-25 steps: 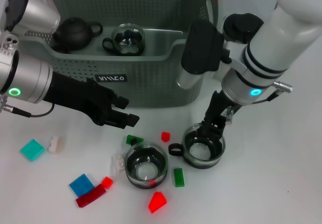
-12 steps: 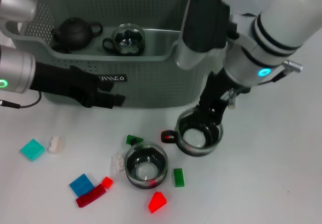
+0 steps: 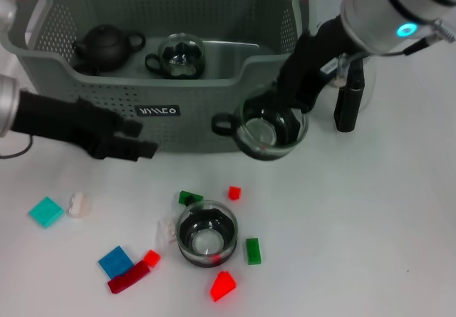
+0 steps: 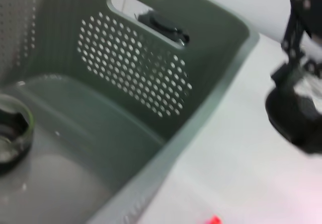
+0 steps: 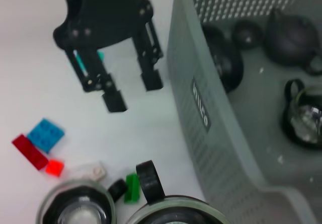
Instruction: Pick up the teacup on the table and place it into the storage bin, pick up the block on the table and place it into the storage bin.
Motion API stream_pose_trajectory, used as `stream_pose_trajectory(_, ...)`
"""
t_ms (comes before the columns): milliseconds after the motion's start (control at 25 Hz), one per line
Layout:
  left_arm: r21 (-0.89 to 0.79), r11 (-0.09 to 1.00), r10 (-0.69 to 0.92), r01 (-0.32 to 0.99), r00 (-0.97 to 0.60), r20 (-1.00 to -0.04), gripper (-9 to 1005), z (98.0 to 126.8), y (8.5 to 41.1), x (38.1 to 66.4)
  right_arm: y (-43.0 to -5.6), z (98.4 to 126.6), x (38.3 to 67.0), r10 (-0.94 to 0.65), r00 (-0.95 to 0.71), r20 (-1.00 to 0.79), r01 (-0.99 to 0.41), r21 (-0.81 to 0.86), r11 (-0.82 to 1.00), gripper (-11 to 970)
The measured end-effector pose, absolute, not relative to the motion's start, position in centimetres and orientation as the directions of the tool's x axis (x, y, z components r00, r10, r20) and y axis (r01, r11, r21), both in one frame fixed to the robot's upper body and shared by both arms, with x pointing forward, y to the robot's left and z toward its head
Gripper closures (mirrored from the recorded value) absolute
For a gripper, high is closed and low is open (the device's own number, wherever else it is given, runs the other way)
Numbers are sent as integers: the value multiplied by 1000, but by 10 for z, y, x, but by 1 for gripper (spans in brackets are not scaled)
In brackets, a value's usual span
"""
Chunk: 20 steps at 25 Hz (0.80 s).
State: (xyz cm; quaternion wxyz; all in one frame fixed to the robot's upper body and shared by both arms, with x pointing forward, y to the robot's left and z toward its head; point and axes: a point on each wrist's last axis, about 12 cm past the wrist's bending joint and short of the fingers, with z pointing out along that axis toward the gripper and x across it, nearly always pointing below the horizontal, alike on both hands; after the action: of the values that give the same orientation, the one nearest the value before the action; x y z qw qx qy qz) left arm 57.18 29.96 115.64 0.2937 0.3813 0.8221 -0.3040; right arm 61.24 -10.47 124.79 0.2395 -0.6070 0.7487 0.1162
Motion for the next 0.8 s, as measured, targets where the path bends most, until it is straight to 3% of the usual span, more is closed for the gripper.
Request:
stream_pose_trajectory(320, -313, 530, 452, 788, -575, -682, 428, 1162, 325, 557, -99, 1269, 612, -838, -107, -535, -962, -156, 223, 910)
stream_pose_trajectory(800, -330, 511, 438, 794, -570, -695, 428, 1157, 313, 554, -77, 1302, 634, -724, -29, -689, -887, -316, 337, 910)
